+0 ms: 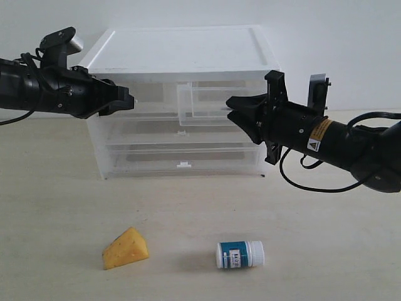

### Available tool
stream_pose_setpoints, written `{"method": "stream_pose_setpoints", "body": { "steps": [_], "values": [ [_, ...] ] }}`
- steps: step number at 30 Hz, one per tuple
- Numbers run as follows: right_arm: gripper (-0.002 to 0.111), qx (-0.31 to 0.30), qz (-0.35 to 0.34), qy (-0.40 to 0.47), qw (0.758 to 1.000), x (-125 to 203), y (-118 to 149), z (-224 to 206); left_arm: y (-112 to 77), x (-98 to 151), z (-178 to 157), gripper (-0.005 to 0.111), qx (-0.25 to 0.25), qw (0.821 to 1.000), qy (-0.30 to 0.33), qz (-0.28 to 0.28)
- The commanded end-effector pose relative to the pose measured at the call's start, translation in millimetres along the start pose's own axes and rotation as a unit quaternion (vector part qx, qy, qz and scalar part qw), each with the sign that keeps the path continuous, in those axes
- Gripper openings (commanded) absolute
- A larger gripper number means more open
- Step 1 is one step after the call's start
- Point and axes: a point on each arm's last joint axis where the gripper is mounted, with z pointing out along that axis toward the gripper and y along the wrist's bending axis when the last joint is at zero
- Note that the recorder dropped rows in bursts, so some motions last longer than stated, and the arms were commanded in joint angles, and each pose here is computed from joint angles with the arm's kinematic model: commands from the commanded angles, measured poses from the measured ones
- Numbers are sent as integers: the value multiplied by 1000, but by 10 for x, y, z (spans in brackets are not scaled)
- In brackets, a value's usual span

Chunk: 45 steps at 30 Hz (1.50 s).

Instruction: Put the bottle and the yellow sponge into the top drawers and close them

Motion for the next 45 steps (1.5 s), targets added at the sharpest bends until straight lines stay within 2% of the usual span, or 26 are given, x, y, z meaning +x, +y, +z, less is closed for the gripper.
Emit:
{"method": "stream_pose_setpoints", "body": {
  "steps": [1, 13, 19, 21, 24, 42, 45],
  "values": [
    [25, -2, -7, -6, 1000, -13, 20, 12, 164, -105, -15, 37, -68, 997, -30, -22],
    [25, -11, -19, -4, 1000, 28, 85, 105, 160, -105, -14, 37, -66, 997, -29, -22],
    [25, 5, -26, -10, 1000, 10, 64, 112, 160, -105, -14, 37, -66, 997, -29, -22],
    [20, 11, -31, -12, 999, 7, 52, 111, 160, -105, -14, 37, -66, 997, -29, -22],
    [1, 17, -32, -12, 999, 6, 42, 111, 160, -105, -14, 37, -66, 997, -29, -22],
    [0, 3, -49, 43, 998, 109, 61, 106, 160, -105, -14, 37, -66, 997, -29, -22],
    [0, -3, -28, 24, 999, 154, -5, 16, 164, -105, -15, 37, -68, 997, -30, -22]
  ]
}}
